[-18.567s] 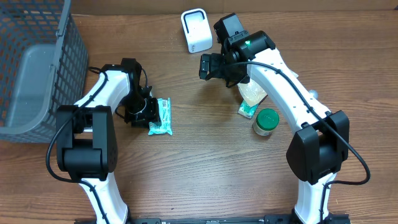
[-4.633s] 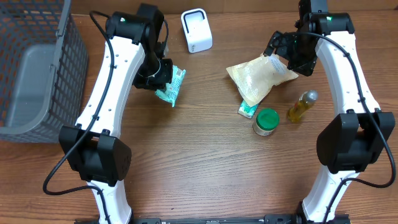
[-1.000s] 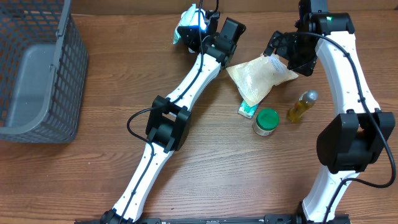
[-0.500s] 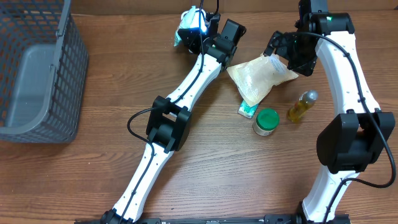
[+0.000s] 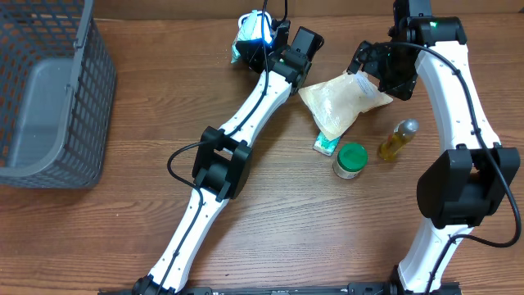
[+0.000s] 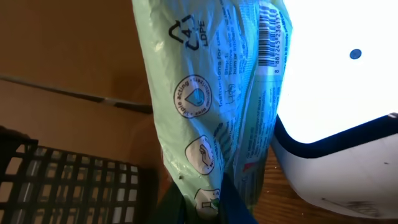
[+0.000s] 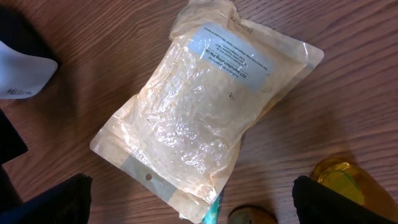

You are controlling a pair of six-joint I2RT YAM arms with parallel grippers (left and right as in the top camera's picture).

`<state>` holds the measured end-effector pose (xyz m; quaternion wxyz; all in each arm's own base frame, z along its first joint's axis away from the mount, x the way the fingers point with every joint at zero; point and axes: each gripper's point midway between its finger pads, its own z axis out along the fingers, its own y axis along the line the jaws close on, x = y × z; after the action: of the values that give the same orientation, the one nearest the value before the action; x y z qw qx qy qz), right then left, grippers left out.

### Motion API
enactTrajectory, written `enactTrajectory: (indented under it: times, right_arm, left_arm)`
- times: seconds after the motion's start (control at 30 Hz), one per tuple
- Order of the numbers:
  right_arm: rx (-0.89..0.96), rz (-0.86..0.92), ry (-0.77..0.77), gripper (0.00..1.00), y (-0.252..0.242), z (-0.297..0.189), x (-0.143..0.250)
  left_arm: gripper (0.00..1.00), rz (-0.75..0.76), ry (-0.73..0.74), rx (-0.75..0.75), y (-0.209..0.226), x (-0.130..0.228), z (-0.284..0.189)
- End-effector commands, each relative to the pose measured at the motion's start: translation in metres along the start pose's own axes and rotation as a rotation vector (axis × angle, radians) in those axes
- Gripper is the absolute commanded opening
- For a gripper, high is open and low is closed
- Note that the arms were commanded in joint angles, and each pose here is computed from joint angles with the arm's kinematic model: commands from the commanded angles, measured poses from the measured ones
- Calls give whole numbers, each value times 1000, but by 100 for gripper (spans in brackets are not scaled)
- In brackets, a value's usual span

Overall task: Scan the item barcode
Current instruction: 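Carry the wipes pack down and lower it near the jar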

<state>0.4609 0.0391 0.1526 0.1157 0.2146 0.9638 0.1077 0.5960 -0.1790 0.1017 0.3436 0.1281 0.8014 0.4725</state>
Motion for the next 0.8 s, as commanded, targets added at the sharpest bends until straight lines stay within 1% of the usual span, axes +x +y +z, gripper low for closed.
enactTrajectory:
  times: [0.0,0.1,0.2,0.3,0.37,0.47,0.53,0.63,0.73,0.77]
  right_arm:
    - [-23,-8,-30,100,8,-10,-6]
    - [-23,-8,-30,100,8,-10,-6]
    - [-23,-8,-30,100,8,-10,-6]
    - [-23,-8,-30,100,8,-10,-6]
    - [-23,-8,-30,100,8,-10,-6]
    - [-23,-8,-30,100,8,-10,-6]
    - [-23,-8,-30,100,8,-10,-6]
    - [-23,-8,-30,100,8,-10,-6]
    - [-23,-8,-30,100,8,-10,-6]
    - [-23,-8,-30,100,8,-10,-6]
  left_arm:
    - [4,-87,-81,169,26,-34,-23]
    - [4,-164,-112,221,57,-47,-41]
    - [4,-236,-119,292,93,-52,-64]
    - [4,-292,-92,418,117,-43,-90]
    - [4,-332,-39,541,125,-29,-111]
    - [4,-391,98,727,126,1,-141]
    - [4,-393,204,833,118,22,-156]
    - [5,-328,344,987,98,49,-180]
    - [4,-260,463,1092,81,71,-198]
    - [4,-249,478,1119,77,73,-202]
